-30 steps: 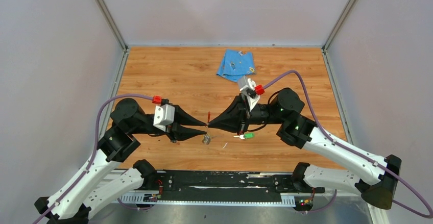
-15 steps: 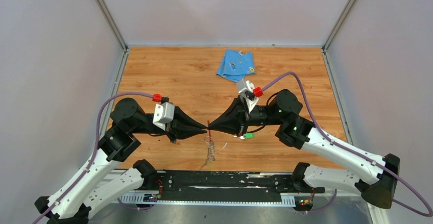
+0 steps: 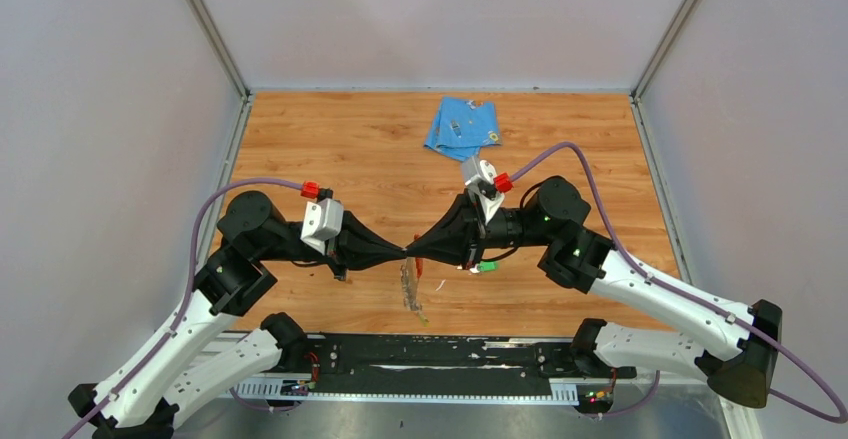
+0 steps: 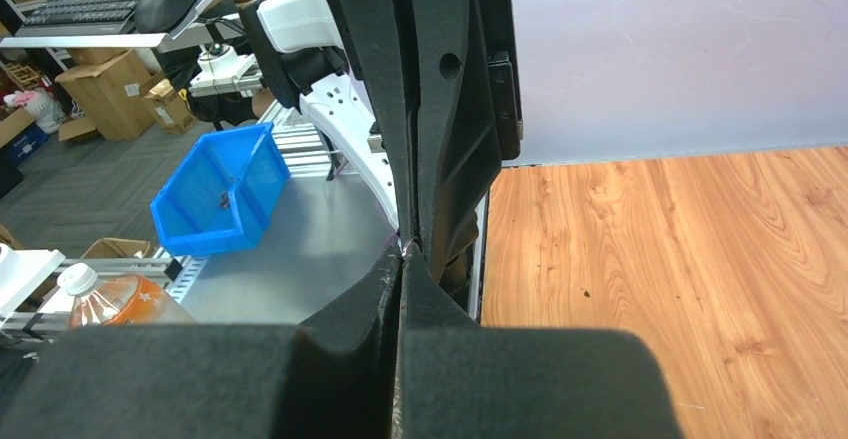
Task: Put the keys on the keyring
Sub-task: Adjust the keyring.
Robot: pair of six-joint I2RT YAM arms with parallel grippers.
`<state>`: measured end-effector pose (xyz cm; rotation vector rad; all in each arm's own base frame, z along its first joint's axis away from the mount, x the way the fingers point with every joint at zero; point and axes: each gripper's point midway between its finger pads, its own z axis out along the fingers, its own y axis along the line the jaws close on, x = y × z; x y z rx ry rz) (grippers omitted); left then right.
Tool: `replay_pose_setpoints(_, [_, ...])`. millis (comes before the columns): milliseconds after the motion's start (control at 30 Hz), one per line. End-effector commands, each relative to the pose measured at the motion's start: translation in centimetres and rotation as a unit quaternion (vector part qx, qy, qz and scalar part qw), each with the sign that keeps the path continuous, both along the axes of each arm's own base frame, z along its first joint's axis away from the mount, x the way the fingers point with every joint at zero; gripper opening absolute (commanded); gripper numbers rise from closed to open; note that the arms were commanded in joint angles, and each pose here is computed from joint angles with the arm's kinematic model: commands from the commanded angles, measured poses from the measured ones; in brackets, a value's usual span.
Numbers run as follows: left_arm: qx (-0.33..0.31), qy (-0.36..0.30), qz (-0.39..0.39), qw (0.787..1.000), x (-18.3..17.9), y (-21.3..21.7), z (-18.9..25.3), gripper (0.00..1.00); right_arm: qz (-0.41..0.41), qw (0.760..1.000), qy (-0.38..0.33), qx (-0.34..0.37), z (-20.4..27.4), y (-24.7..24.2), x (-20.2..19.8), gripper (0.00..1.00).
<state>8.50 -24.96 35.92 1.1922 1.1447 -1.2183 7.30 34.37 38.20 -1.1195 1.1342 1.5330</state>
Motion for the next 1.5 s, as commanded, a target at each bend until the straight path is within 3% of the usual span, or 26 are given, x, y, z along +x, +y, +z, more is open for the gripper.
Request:
replay_pose_setpoints(0, [-0.004, -0.008, -0.002, 1.000, 0.1, -0.1, 0.2, 0.00, 0.021, 0.999, -0.021, 0.012, 1.1, -0.2, -1.2, 0.06])
replay_pose_setpoints(133, [-0.001, -0.039, -0.041, 0.998, -1.2, 0.1, 0.3, 0.00, 0.019, 0.999, -0.035, 0.011, 2.0, -1.2, -1.7, 0.37])
replay_pose_setpoints(367, [-0.017, -0.155, -0.102, 0.982, -3.3, 0.8, 1.9, 0.00, -0.009, 0.997, -0.077, 0.013, 3.6, -3.9, -2.4, 0.58])
replay_pose_setpoints(633, [-0.055, -0.298, -0.185, 0.935, -6.1, 1.4, 4.3, 0.00, -0.032, 0.992, -0.119, 0.011, 3.9, -5.9, -2.8, 0.59])
replay_pose_setpoints(967, [-0.090, -0.345, -0.199, 0.913, -6.9, 1.1, 7.3, 0.00, -0.025, 0.990, -0.135, 0.020, 4.2, -6.2, -3.2, 0.55])
replay_pose_setpoints(1333, [-0.072, -0.253, -0.156, 0.952, -5.5, 0.3, 6.9, 0.00, -0.036, 0.989, -0.139, 0.025, 5.5, -6.0, -2.7, 0.56])
replay_pose_setpoints(1467, [-0.066, -0.206, -0.100, 0.971, -3.7, -0.2, 7.5, 0.00, -0.039, 0.990, -0.135, 0.022, 5.4, -5.7, -2.4, 0.57])
